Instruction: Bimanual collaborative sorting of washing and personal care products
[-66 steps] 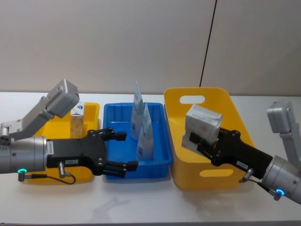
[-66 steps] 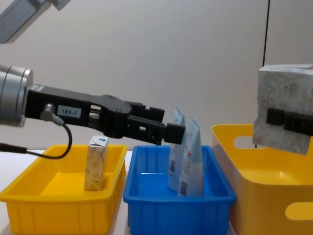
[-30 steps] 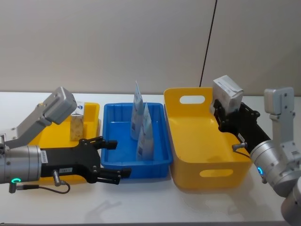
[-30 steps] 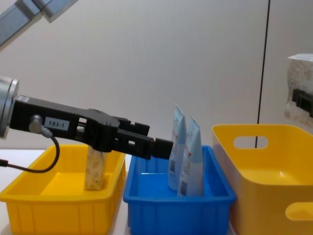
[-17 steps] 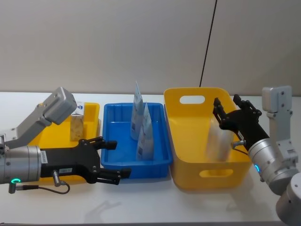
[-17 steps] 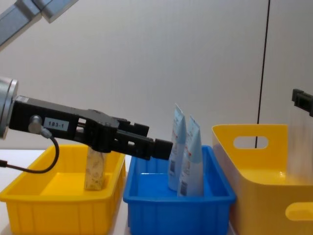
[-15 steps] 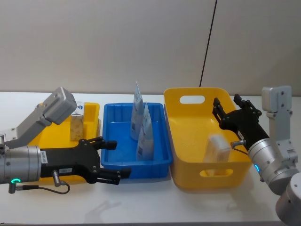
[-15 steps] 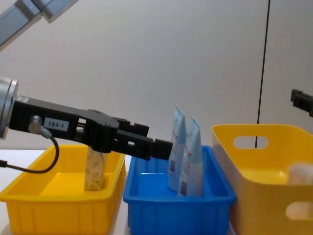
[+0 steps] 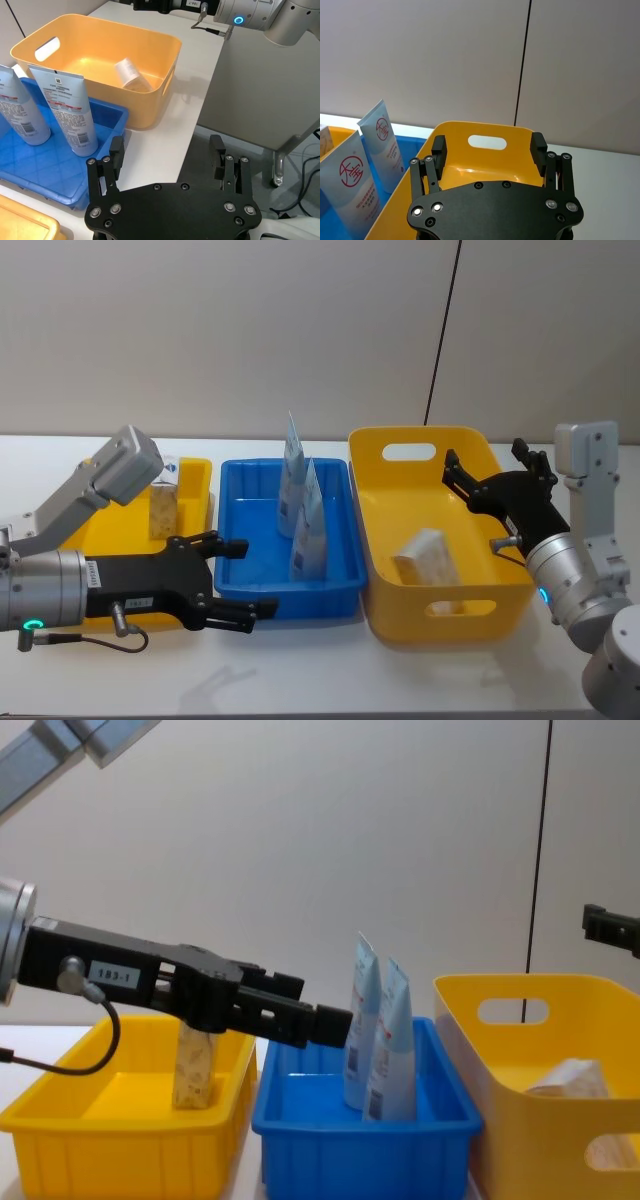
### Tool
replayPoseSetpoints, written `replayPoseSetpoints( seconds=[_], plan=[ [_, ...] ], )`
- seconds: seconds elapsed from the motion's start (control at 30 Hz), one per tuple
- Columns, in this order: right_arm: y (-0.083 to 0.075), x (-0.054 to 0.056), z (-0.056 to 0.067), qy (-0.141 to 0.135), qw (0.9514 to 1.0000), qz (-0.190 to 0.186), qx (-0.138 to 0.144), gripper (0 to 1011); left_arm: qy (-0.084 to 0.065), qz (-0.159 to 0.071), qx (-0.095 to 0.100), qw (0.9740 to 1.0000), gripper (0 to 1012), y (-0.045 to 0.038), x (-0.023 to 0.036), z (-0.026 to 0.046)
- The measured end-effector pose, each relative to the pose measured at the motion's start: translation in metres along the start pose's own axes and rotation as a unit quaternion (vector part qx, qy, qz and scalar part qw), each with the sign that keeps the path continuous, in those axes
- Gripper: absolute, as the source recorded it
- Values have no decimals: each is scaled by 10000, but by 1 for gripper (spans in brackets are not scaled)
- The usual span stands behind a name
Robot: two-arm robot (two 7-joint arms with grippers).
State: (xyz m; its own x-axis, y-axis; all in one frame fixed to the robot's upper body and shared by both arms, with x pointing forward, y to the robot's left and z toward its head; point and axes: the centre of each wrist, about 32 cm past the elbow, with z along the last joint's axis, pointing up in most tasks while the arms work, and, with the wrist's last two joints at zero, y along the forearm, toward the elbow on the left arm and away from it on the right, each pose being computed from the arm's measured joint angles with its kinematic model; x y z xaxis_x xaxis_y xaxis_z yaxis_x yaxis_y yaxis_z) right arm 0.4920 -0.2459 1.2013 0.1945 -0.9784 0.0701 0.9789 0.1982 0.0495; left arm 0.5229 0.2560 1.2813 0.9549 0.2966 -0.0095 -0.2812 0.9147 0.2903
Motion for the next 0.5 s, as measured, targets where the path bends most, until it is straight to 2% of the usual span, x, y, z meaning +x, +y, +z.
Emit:
replayPoseSetpoints(
  seconds=[0.5],
  plan=[
    [5,-5,0,-10,10000,-36,-3,1003,-1,1,1,10000,1002,1,0,0]
  ],
)
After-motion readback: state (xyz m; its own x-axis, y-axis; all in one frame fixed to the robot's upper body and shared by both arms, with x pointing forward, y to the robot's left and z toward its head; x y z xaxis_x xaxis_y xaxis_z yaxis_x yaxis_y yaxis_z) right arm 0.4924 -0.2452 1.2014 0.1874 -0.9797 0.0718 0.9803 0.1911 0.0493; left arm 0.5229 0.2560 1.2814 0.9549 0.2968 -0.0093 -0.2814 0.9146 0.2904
